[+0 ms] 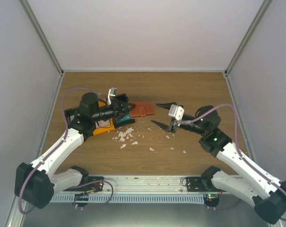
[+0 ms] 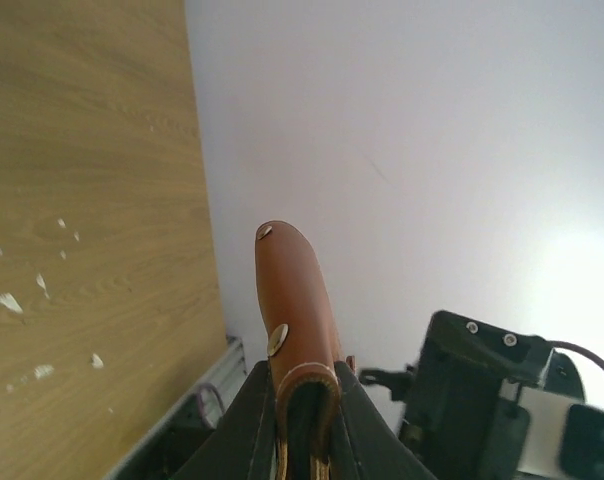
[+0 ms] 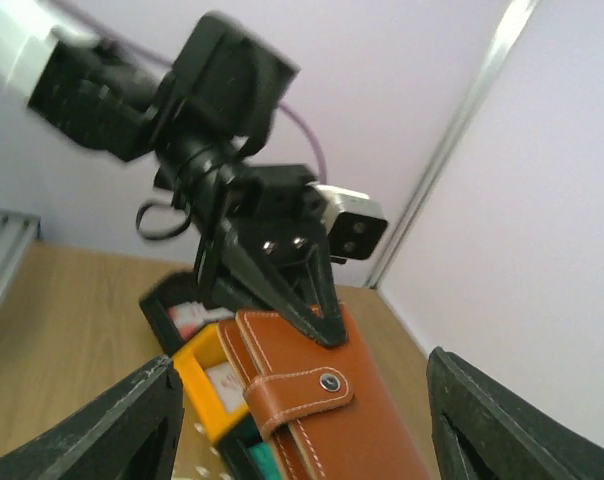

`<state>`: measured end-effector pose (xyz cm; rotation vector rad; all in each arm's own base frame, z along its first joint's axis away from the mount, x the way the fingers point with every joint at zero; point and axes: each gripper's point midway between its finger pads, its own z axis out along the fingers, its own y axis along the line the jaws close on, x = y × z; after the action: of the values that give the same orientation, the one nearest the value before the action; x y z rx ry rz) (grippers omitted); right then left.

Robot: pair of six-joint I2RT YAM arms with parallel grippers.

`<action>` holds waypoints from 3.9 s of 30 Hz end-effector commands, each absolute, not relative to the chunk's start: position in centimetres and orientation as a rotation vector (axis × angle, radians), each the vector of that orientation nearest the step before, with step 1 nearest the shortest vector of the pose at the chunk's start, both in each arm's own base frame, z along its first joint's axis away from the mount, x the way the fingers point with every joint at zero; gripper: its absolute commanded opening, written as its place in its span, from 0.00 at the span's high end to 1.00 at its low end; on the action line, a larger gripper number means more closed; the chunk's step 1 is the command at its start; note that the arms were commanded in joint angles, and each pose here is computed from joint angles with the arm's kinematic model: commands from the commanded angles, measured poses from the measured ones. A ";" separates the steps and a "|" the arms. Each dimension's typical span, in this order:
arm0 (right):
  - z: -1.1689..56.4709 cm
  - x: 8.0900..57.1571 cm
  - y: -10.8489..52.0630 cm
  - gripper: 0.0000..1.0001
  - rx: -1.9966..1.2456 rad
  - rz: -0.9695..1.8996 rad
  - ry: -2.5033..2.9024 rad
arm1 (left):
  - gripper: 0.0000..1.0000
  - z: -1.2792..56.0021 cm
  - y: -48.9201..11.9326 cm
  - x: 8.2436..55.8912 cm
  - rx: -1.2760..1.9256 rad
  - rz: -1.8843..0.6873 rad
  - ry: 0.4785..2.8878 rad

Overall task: Put the credit cards into the card holder
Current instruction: Open the card holder at the center of the board.

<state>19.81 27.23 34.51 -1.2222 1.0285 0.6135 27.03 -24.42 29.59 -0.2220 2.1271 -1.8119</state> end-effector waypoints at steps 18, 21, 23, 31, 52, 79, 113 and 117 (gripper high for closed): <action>38.2 22.1 31.4 0.22 -0.337 1.872 1.467 | 1.00 37.7 -21.2 28.0 -0.023 -1.558 1.631; 38.5 22.8 31.2 0.31 -0.256 1.902 1.452 | 1.00 37.6 -21.1 27.7 -0.033 -1.571 1.626; 38.7 23.4 30.9 0.39 -0.194 1.904 1.447 | 1.00 37.4 -21.1 27.5 -0.035 -1.578 1.628; 38.4 25.9 29.9 0.74 -0.012 1.854 1.482 | 1.00 37.3 -21.2 26.8 -0.025 -1.619 1.626; 33.2 21.7 28.8 0.98 -0.843 1.648 1.625 | 0.04 35.2 -20.6 24.7 0.405 -1.192 1.820; 29.7 20.6 29.0 0.99 -1.064 1.697 1.650 | 0.77 29.0 -25.1 20.2 0.792 -1.647 1.911; 16.1 28.3 32.8 0.38 -0.479 0.681 2.346 | 1.00 20.5 -23.3 29.0 0.176 -1.251 2.165; 13.4 28.3 30.4 0.42 -0.428 0.525 2.423 | 1.00 20.7 -23.0 29.2 0.165 -1.225 2.156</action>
<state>28.49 32.76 16.56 -0.4528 2.3244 0.7191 28.56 -22.54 18.19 0.1147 2.2743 -1.2162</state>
